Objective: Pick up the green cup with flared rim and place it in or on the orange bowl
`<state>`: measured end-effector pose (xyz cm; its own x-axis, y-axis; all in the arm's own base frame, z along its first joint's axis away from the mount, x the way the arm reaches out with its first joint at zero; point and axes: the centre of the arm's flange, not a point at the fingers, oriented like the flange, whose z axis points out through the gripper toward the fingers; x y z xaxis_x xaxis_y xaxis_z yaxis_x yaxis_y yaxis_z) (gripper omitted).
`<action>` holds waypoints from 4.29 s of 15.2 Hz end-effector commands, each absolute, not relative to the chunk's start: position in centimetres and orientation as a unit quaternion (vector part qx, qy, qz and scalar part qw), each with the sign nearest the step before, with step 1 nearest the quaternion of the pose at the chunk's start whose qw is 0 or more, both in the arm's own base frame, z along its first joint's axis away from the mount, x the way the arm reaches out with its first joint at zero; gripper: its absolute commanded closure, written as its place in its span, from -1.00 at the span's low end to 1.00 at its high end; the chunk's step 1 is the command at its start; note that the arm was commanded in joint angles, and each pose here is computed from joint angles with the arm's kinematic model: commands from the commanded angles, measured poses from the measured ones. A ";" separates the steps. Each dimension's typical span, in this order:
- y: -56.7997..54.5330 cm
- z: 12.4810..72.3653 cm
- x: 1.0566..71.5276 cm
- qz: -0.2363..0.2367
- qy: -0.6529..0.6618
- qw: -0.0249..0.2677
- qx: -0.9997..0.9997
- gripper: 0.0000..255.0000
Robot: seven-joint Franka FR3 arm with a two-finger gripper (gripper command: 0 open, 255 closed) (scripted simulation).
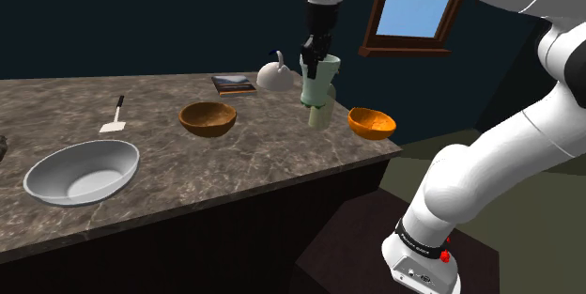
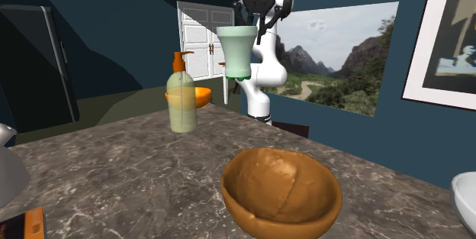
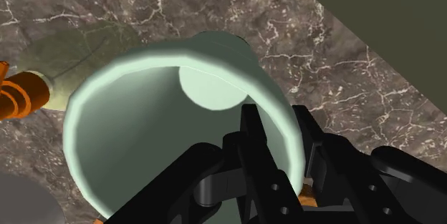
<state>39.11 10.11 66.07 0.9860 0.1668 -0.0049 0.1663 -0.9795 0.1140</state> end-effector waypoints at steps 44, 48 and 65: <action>-15.1 57.9 26.9 0.002 0.084 0.057 0.995 1.00; -15.1 57.9 26.9 0.002 0.084 0.057 0.995 1.00; -14.6 62.8 26.8 0.002 0.084 0.057 0.995 -1.00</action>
<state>26.83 -14.57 62.81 0.9858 0.1681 -0.0047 0.1676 -0.9794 0.1131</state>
